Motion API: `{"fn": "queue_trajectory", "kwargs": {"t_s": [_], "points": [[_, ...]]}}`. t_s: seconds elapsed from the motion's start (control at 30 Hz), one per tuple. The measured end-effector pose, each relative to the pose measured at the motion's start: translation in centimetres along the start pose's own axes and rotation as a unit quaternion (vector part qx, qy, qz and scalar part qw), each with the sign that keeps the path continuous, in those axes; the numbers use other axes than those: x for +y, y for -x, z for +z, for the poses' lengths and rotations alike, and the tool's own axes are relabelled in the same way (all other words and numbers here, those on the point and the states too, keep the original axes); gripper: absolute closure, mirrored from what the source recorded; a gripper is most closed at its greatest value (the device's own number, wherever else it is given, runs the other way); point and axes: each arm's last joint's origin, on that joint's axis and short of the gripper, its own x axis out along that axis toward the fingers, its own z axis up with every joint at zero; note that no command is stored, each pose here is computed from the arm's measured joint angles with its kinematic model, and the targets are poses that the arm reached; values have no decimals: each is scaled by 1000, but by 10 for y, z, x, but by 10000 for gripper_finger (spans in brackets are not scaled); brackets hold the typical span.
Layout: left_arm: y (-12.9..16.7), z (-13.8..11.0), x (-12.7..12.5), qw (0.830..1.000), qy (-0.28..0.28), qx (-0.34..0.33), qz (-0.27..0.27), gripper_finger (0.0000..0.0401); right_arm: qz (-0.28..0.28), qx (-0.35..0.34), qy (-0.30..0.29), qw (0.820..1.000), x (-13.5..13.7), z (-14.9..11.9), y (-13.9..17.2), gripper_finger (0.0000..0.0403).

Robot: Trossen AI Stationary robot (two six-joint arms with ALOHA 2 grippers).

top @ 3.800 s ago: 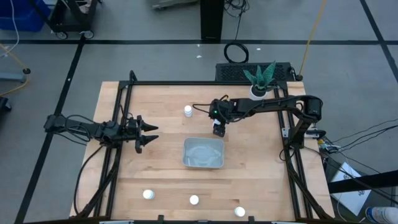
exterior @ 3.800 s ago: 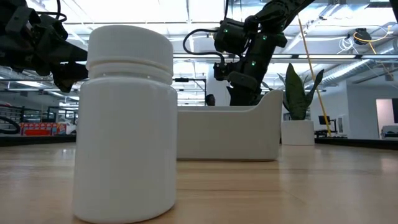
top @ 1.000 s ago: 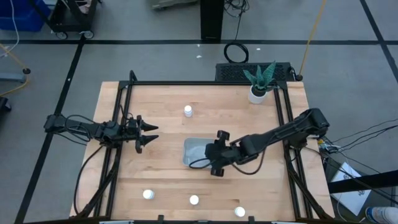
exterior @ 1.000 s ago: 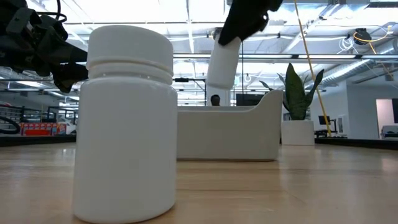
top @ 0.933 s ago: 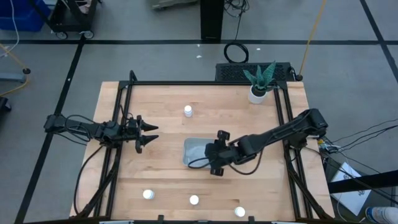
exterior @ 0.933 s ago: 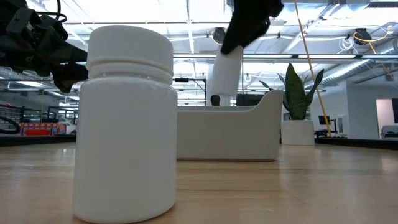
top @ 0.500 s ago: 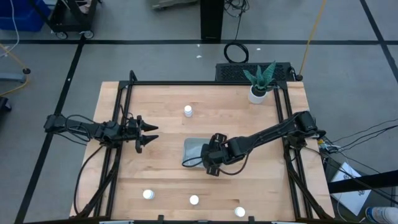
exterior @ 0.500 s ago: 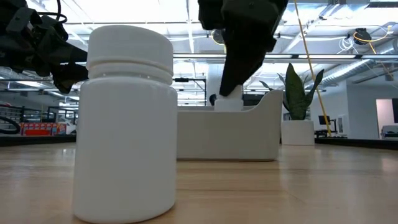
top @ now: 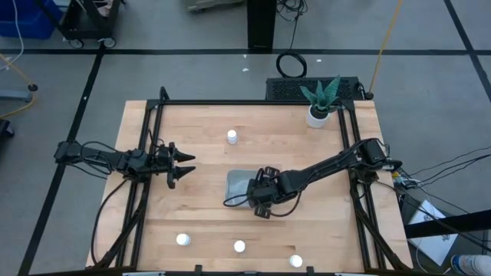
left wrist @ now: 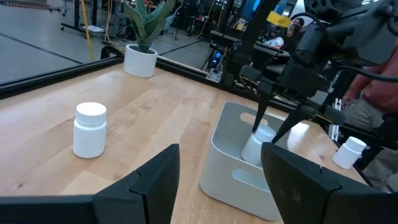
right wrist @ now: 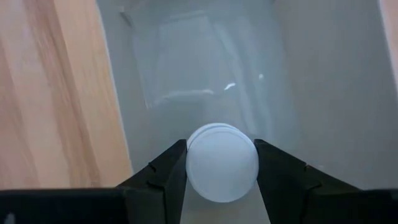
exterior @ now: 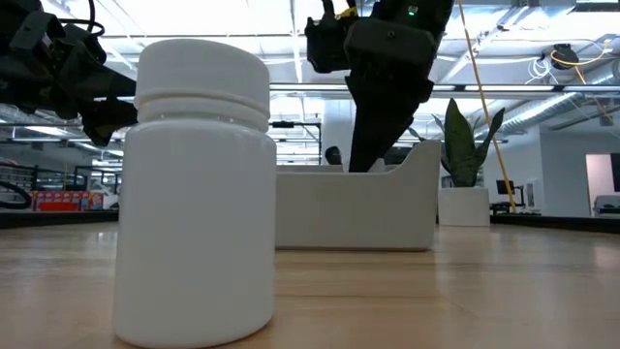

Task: Pick and place pill bottles into a basket
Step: Put the pill bottle into the bin

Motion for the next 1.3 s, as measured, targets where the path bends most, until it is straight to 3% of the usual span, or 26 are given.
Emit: {"fn": "queue_trajectory", "kwargs": {"t_s": [0.43,0.9,1.07,1.3], "points": [[0,0,0,1000,5,0,0,169,17,1,-17,1000,-5,-4,-8,231],[0,0,0,1000,4,1,0,169,10,-6,-6,1000,-7,-4,-3,147],[0,0,0,1000,4,0,0,169,17,-33,-8,999,-13,2,11,124],[0,0,0,1000,1,0,1,169,-23,-105,4,994,-25,8,47,101]]}}
